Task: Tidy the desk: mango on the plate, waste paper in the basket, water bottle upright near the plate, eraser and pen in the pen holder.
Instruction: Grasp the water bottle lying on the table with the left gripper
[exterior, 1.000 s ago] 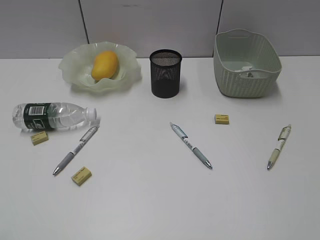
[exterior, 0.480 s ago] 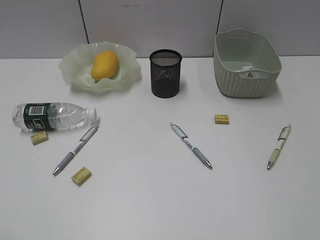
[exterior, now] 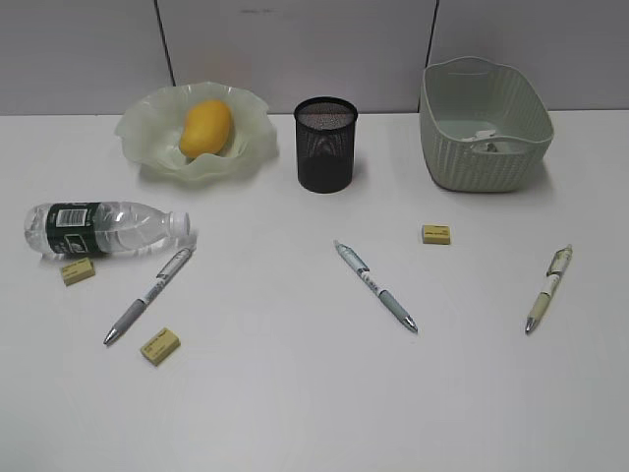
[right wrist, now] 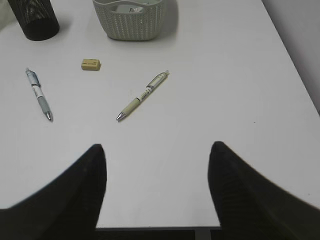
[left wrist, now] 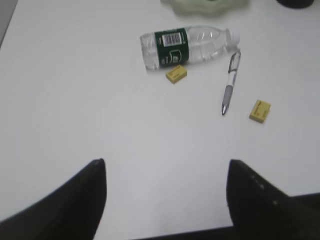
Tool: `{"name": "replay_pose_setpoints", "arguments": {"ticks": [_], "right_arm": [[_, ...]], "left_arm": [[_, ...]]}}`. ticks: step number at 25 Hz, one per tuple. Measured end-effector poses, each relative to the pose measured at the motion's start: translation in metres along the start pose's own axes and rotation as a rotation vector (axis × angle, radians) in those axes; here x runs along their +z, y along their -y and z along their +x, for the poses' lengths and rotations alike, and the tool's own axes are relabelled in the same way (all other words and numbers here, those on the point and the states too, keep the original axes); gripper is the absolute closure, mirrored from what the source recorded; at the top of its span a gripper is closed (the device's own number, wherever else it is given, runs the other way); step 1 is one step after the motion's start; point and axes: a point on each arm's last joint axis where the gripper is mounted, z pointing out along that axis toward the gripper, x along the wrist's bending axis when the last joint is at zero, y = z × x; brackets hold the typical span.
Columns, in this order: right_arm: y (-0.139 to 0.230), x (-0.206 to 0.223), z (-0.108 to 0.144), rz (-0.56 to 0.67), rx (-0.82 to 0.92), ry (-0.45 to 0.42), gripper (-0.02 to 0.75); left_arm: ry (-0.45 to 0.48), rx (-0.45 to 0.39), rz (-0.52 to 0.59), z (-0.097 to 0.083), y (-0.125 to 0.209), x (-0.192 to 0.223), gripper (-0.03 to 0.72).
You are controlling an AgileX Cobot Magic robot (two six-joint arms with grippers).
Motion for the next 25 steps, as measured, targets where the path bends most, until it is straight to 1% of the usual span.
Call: {"name": "replay_pose_setpoints", "arguments": {"ticks": [3, 6, 9, 11, 14, 15, 17, 20, 23, 25], "right_arm": [[0.0, 0.0, 0.0, 0.0, 0.0, 0.0, 0.262], [0.0, 0.0, 0.0, 0.0, 0.0, 0.0, 0.291], [0.0, 0.0, 0.0, 0.0, 0.0, 0.0, 0.307], [0.0, 0.0, 0.0, 0.0, 0.0, 0.0, 0.312], [0.0, 0.0, 0.0, 0.0, 0.0, 0.0, 0.314], [0.0, 0.0, 0.0, 0.0, 0.0, 0.0, 0.314], [0.0, 0.0, 0.0, 0.0, 0.0, 0.0, 0.314], [0.0, 0.0, 0.0, 0.0, 0.001, -0.001, 0.314], [0.0, 0.0, 0.0, 0.0, 0.001, -0.001, 0.315], [0.0, 0.0, 0.0, 0.0, 0.001, -0.001, 0.315]], "left_arm": [[0.003, 0.048, 0.094, 0.001, -0.018, 0.012, 0.09], [0.012, 0.116, 0.15, 0.001, -0.049, 0.019, 0.088], [0.044, 0.194, 0.224, 0.001, -0.084, 0.032, 0.099], [0.094, 0.251, 0.299, -0.002, -0.107, 0.049, 0.101], [0.202, 0.333, 0.433, -0.007, -0.137, 0.085, 0.102], [0.233, 0.355, 0.458, -0.009, -0.147, 0.096, 0.102], [0.295, 0.41, 0.464, -0.012, -0.167, 0.115, 0.102], [0.378, 0.479, 0.474, -0.017, -0.188, 0.148, 0.102], [0.436, 0.56, 0.494, -0.019, -0.197, 0.18, 0.103], [0.474, 0.635, 0.519, -0.02, -0.196, 0.201, 0.104]]}}
